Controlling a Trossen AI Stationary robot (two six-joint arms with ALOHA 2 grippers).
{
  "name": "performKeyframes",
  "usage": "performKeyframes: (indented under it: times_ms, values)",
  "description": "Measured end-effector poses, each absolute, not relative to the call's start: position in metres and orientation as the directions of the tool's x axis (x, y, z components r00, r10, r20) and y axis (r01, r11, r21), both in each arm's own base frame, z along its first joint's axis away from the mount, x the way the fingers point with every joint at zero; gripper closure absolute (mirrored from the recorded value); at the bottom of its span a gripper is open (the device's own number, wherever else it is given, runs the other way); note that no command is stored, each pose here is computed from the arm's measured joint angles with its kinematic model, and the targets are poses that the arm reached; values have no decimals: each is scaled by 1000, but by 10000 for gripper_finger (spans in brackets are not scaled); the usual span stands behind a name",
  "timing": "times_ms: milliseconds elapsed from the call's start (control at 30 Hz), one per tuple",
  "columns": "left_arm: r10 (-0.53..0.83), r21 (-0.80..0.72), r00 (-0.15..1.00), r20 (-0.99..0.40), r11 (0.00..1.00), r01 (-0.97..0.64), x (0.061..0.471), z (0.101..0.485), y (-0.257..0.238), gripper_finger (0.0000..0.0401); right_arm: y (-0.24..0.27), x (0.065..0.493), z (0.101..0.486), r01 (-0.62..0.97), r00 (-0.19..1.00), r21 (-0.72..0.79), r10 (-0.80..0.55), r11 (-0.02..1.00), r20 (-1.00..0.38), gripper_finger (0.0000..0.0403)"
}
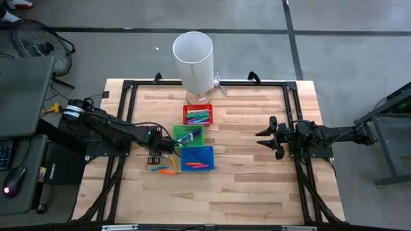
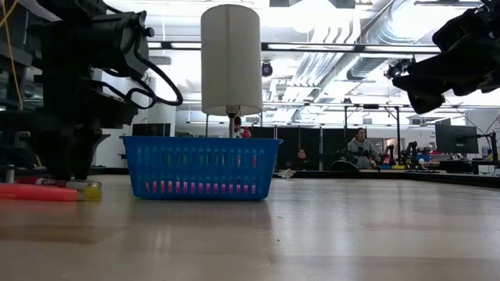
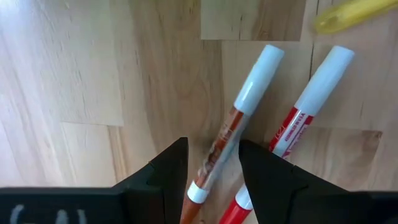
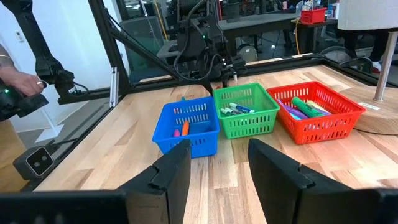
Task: Pick & Place Markers
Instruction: Put the white and brown marker pen into the green bin
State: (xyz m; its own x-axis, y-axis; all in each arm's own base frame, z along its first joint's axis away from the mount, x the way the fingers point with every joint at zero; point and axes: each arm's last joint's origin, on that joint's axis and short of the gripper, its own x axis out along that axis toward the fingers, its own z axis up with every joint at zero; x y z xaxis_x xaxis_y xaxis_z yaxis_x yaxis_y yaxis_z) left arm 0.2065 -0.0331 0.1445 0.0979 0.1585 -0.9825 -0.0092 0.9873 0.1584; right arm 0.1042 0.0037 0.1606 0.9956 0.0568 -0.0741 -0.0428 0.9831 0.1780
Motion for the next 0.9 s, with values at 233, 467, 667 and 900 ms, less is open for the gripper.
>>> performKeyframes:
  times_ms: [233, 467, 667, 900]
  values:
    - [150, 155, 96, -984, 987, 40, 208, 142, -34, 257, 4, 104, 161, -43, 996, 177, 57, 983, -74, 253]
    - [129, 134, 96, -987, 990, 43, 208, 142, -34, 313, 4, 104, 161, -43, 996, 178, 57, 983, -74, 253]
    - [120, 124, 95, -988, 991, 39, 208, 142, -34, 375, 4, 104, 161, -43, 996, 178, 57, 983, -74, 253]
    - [125, 128, 96, -988, 991, 32, 208, 142, -34, 384, 4, 104, 161, -43, 996, 177, 57, 983, -74, 253]
